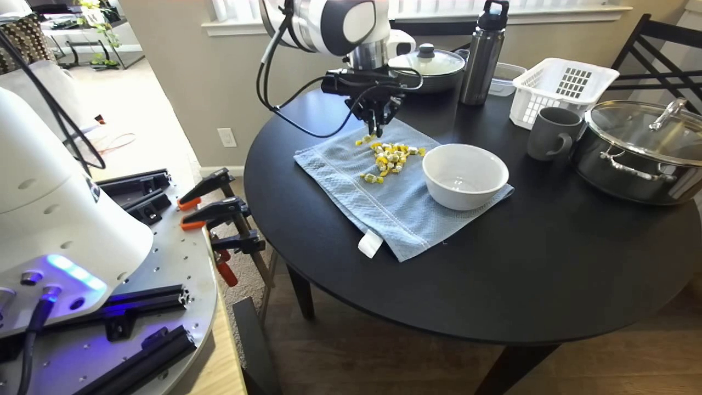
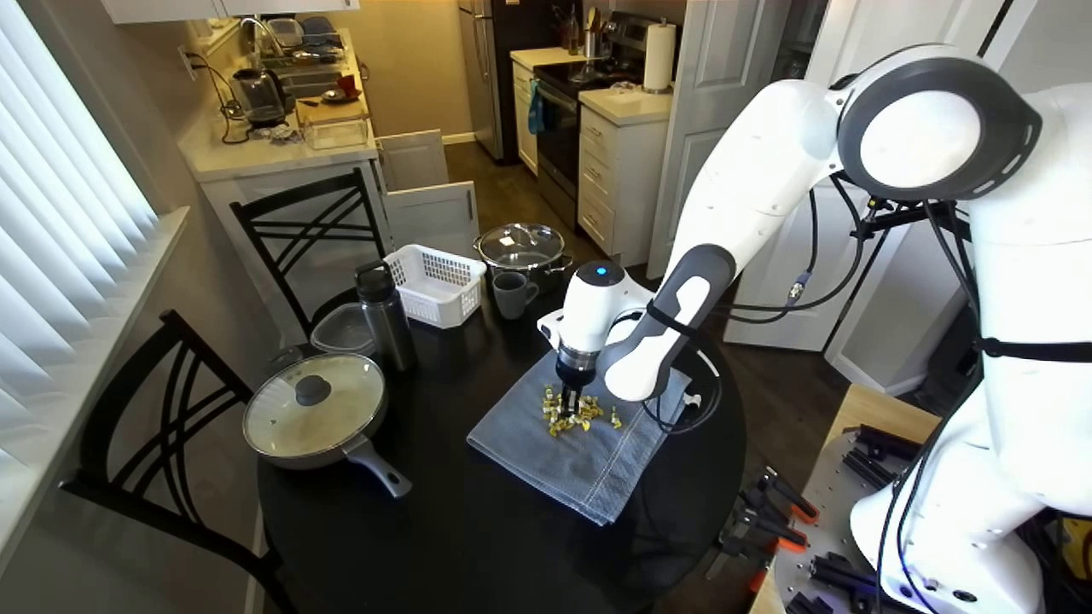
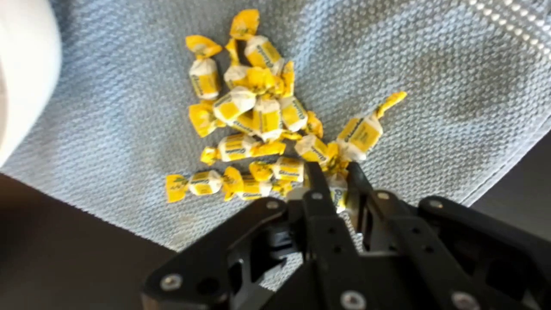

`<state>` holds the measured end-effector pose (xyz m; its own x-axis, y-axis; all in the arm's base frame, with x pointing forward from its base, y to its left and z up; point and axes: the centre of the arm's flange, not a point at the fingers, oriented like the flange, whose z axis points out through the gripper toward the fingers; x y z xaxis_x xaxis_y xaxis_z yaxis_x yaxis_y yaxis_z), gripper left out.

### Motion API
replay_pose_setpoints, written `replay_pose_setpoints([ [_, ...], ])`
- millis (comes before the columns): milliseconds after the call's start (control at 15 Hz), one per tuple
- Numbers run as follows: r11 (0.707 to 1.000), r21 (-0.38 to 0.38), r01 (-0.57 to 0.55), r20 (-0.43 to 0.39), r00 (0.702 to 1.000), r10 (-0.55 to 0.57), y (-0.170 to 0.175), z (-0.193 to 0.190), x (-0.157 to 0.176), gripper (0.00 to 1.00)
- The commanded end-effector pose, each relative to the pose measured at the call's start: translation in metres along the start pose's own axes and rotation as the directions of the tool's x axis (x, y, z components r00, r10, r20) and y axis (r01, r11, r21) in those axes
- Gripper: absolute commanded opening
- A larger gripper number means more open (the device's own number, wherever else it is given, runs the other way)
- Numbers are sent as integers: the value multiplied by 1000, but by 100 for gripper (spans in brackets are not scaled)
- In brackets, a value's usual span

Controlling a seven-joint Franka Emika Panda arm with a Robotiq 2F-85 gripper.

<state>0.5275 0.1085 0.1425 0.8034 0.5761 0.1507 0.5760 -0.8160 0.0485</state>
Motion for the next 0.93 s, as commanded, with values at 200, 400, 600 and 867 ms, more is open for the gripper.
replay_pose_setpoints([
  [200,987,-123,-102,-26,995,99,56,-49,-27,4],
  [400,975,-168,-148,-43,989,143,97,-54,-42,4],
  [600,965,-182,-188,-46,982,182,135,-52,-50,4],
  [867,947,-203,-249,-76,968,238,178,-50,-47,4],
])
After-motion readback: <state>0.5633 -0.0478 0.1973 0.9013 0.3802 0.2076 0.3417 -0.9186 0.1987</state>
